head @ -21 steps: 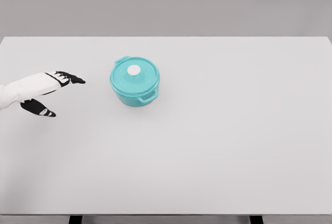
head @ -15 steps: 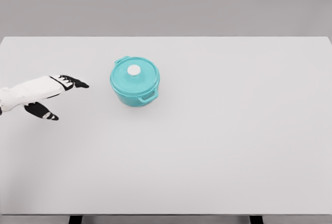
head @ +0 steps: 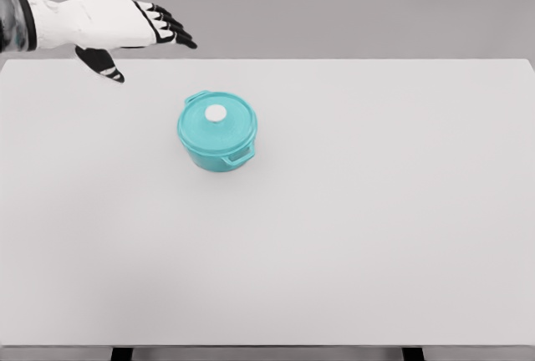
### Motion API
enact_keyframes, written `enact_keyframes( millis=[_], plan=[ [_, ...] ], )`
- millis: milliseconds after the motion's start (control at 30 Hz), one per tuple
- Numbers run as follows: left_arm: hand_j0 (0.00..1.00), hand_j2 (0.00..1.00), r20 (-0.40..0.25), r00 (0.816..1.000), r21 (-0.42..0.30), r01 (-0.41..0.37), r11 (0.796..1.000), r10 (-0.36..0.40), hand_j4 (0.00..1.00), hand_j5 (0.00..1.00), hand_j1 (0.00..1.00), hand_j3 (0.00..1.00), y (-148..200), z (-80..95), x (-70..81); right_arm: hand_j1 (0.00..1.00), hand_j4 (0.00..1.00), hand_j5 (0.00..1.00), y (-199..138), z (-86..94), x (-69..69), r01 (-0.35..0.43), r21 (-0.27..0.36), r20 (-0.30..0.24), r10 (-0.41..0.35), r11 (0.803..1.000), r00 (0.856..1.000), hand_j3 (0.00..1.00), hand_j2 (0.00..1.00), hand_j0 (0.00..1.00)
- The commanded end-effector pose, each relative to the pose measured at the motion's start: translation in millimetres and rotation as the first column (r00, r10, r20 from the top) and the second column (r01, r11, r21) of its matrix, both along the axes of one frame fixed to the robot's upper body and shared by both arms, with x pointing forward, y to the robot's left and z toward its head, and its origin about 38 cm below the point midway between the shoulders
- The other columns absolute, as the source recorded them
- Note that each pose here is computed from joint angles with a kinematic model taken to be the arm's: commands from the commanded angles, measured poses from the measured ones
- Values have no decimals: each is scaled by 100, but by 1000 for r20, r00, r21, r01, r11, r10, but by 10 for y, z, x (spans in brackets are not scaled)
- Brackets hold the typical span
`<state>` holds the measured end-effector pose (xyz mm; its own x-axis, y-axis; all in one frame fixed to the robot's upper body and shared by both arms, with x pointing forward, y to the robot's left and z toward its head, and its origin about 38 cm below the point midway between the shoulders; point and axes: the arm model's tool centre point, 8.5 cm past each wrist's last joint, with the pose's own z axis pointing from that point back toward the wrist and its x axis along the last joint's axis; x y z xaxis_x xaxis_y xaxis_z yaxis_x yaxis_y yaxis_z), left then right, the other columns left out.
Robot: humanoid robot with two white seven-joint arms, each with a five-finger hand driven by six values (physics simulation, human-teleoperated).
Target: Open the lid of the pot with left arm
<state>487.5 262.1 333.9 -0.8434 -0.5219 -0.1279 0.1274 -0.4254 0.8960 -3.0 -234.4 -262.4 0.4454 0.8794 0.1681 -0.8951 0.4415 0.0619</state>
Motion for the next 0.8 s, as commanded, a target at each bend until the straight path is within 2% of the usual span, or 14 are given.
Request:
enact_keyframes(
  millis=[0, 133, 267, 433, 533, 700, 767],
  plan=[
    [100, 100, -133, 990, 95, 64, 993, -51, 100, 100, 100, 100, -218, -585, -62, 100, 100, 100, -1, 0, 0, 0, 0, 0, 0, 1000, 1000, 100, 100, 100],
    [100, 100, -166, 982, 60, 100, 993, -89, 100, 100, 100, 100, -654, -741, 99, 100, 100, 100, -1, 0, 0, 0, 0, 0, 0, 1000, 1000, 100, 100, 100],
    [100, 100, -162, 983, 42, 89, 995, -81, 100, 100, 100, 100, -641, -708, 125, 100, 100, 100, -1, 0, -9, 0, 0, -2, 0, 1000, 1000, 100, 100, 100],
    [100, 100, -172, 980, 22, 104, 994, -99, 100, 100, 100, 100, -808, -753, 155, 100, 100, 100, -1, 0, 0, 0, 0, 0, 0, 1000, 1000, 100, 100, 100],
    [100, 100, -182, 980, 26, 90, 996, -83, 100, 100, 100, 100, -766, -802, 173, 100, 100, 100, -1, 0, 0, 0, 0, 0, 0, 1000, 1000, 100, 100, 100],
    [90, 90, -203, 977, 29, 78, 997, -71, 90, 90, 90, 90, -733, -905, 171, 100, 100, 100, -1, 0, 0, 0, 0, 0, 0, 1000, 1000, 100, 100, 100],
    [89, 89, -216, 974, 30, 70, 997, -62, 89, 89, 89, 89, -702, -977, 163, 100, 100, 100, -1, 0, 0, 0, 0, 0, 0, 1000, 1000, 100, 100, 100]
  ],
)
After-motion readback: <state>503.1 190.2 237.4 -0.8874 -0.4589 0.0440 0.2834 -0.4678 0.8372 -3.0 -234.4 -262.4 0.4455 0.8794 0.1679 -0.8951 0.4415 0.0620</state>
